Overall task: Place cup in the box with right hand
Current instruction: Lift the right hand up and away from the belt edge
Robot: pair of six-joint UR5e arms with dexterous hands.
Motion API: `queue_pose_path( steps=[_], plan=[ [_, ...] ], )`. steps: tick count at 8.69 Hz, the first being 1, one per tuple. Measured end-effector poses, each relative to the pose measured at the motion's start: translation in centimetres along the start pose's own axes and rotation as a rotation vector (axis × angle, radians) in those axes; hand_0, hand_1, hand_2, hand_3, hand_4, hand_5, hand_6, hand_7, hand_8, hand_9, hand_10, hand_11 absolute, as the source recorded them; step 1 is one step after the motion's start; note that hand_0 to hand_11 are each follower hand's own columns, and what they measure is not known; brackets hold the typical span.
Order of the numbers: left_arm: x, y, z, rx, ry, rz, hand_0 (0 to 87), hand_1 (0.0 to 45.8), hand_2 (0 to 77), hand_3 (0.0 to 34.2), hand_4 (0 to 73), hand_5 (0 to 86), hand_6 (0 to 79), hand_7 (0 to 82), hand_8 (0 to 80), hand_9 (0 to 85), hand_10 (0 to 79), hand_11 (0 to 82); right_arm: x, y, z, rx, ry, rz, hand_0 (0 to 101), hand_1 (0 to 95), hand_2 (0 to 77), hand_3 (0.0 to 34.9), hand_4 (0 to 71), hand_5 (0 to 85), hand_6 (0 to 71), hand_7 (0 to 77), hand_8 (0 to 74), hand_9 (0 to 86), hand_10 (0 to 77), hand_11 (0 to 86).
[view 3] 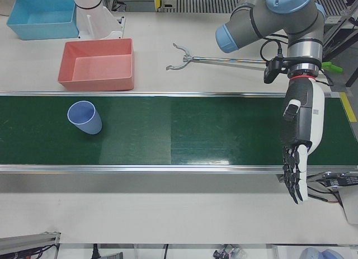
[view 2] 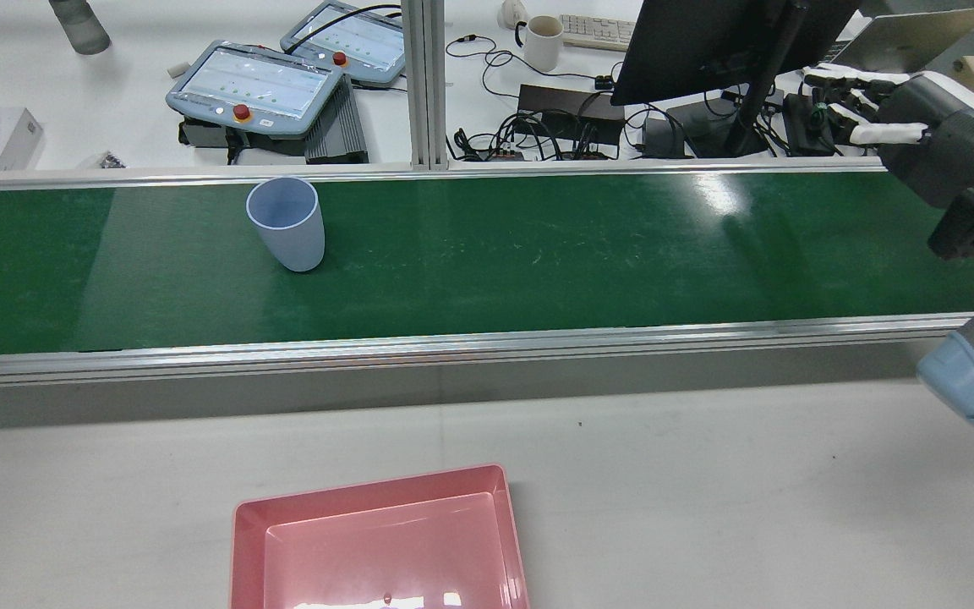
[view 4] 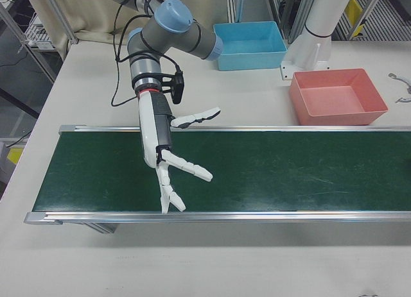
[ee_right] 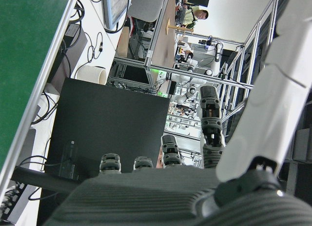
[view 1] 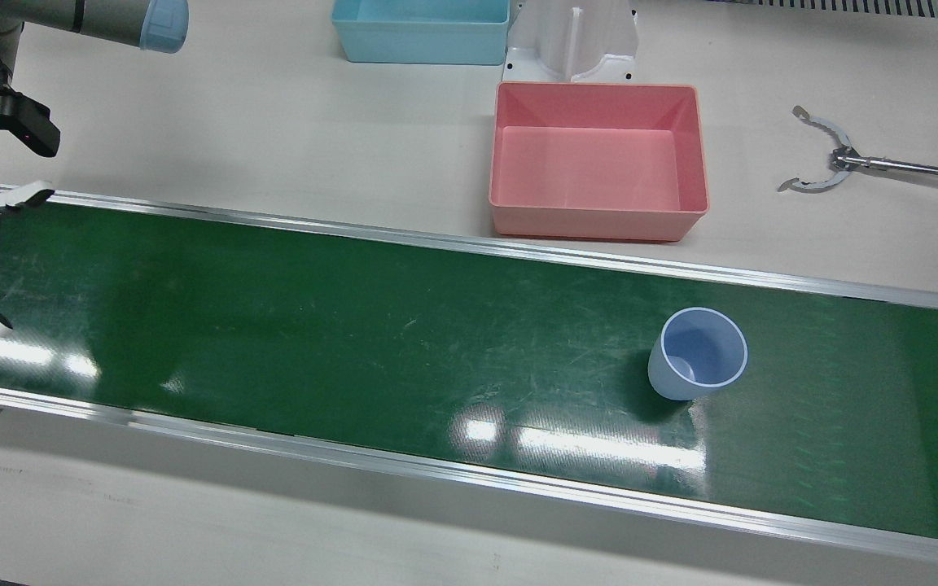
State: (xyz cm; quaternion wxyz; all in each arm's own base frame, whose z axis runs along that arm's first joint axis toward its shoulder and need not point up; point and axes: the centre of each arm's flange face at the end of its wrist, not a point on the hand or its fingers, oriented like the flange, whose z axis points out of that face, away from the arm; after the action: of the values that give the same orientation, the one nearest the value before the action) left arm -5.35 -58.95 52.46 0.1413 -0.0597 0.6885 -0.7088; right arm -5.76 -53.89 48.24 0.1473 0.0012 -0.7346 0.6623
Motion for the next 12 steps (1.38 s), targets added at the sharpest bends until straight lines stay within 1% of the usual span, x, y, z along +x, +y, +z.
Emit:
queue_pose_path(
  steps=[1, 2, 3, 4, 5, 6, 7, 8, 9, 10, 11, 12],
  plan=[
    [0.0, 0.0, 0.0, 0.0, 0.0, 0.0, 0.0, 0.5, 0.5, 0.0, 0.0, 0.0, 0.0, 0.0, 0.0, 0.5, 0.0, 0.0, -1.2, 0.3, -0.3, -0.005, -0.022, -0.013, 53, 8.7, 0.5, 9.7, 26.2, 3.8, 2.7, 19.6, 1.1, 2.2, 2.7, 6.0],
    [0.0, 0.0, 0.0, 0.0, 0.0, 0.0, 0.0, 0.5, 0.5, 0.0, 0.0, 0.0, 0.0, 0.0, 0.0, 0.5, 0.0, 0.0, -2.3, 0.6, -0.5, -0.011, -0.046, -0.02, 53, 14.7, 0.5, 14.0, 22.9, 4.9, 0.5, 14.2, 1.1, 2.7, 2.7, 2.7],
    [0.0, 0.0, 0.0, 0.0, 0.0, 0.0, 0.0, 0.5, 0.5, 0.0, 0.0, 0.0, 0.0, 0.0, 0.0, 0.5, 0.0, 0.0, -3.3, 0.9, -0.8, -0.017, -0.067, -0.021, 54, 14.2, 0.5, 18.0, 19.1, 4.9, 0.5, 10.9, 1.1, 2.7, 1.6, 4.4],
    [0.0, 0.0, 0.0, 0.0, 0.0, 0.0, 0.0, 0.5, 0.5, 0.0, 0.0, 0.0, 0.0, 0.0, 0.0, 0.5, 0.0, 0.0, -3.9, 1.4, -1.0, -0.027, -0.085, -0.019, 55, 18.5, 0.5, 22.0, 14.7, 6.5, 0.5, 9.3, 1.1, 1.1, 1.6, 4.4],
    [0.0, 0.0, 0.0, 0.0, 0.0, 0.0, 0.0, 0.5, 0.5, 0.0, 0.0, 0.0, 0.0, 0.0, 0.0, 0.5, 0.0, 0.0, -4.7, 2.3, -1.3, -0.044, -0.109, -0.017, 58, 24.0, 0.5, 25.2, 10.4, 7.1, 0.5, 6.5, 0.5, 1.1, 1.6, 6.5],
    [0.0, 0.0, 0.0, 0.0, 0.0, 0.0, 0.0, 0.5, 0.5, 0.0, 0.0, 0.0, 0.0, 0.0, 0.0, 0.5, 0.0, 0.0, -5.3, 2.9, -1.6, -0.056, -0.13, -0.019, 59, 24.0, 3.8, 28.3, 7.6, 8.2, 0.5, 4.9, 0.5, 1.1, 3.8, 8.7],
    [0.0, 0.0, 0.0, 0.0, 0.0, 0.0, 0.0, 0.5, 0.5, 0.0, 0.0, 0.0, 0.0, 0.0, 0.0, 0.5, 0.0, 0.0, -5.7, 3.2, -1.8, -0.062, -0.142, -0.021, 60, 25.6, 19.1, 29.8, 5.4, 8.2, 0.5, 3.8, 0.5, 1.1, 3.8, 9.8],
    [0.0, 0.0, 0.0, 0.0, 0.0, 0.0, 0.0, 0.5, 0.5, 0.0, 0.0, 0.0, 0.0, 0.0, 0.0, 0.5, 0.0, 0.0, -5.9, 3.3, -1.9, -0.064, -0.149, -0.022, 61, 28.4, 21.8, 30.1, 4.4, 8.7, 0.5, 2.2, 0.5, 1.1, 5.5, 10.9],
    [0.0, 0.0, 0.0, 0.0, 0.0, -0.001, 0.0, 0.5, 0.5, 0.0, 0.0, 0.0, 0.0, 0.0, 0.0, 0.5, 0.0, 0.0, -6.8, 3.6, -2.2, -0.068, -0.175, -0.022, 62, 28.4, 24.0, 29.3, 3.8, 8.7, 0.5, 2.2, 0.5, 1.1, 3.3, 9.3],
    [0.0, 0.0, 0.0, 0.0, 0.0, 0.0, 0.0, 0.5, 0.5, 0.0, 0.0, 0.0, 0.0, 0.0, 0.0, 0.5, 0.0, 0.0, -7.8, 3.9, -3.0, -0.072, -0.217, -0.023, 62, 25.1, 20.7, 28.9, 4.9, 8.7, 0.5, 2.2, 0.5, 0.5, 3.3, 9.3],
    [0.0, 0.0, 0.0, 0.0, 0.0, 0.0, 0.0, 0.5, 0.5, 0.0, 0.0, 0.0, 0.0, 0.0, 0.0, 0.5, 0.0, 0.0, -8.4, 4.1, -3.7, -0.072, -0.25, -0.024, 61, 24.5, 17.5, 28.5, 4.9, 8.7, 0.5, 2.2, 0.5, 0.5, 3.3, 9.3],
    [0.0, 0.0, 0.0, 0.0, 0.0, 0.0, 0.0, 0.5, 0.5, 0.0, 0.0, 0.0, 0.0, 0.0, 0.0, 0.5, 0.0, 0.0, -8.7, 4.2, -4.1, -0.072, -0.266, -0.024, 61, 24.5, 17.5, 29.4, 4.4, 8.7, 0.5, 2.2, 0.5, 0.5, 3.8, 9.3]
  ],
)
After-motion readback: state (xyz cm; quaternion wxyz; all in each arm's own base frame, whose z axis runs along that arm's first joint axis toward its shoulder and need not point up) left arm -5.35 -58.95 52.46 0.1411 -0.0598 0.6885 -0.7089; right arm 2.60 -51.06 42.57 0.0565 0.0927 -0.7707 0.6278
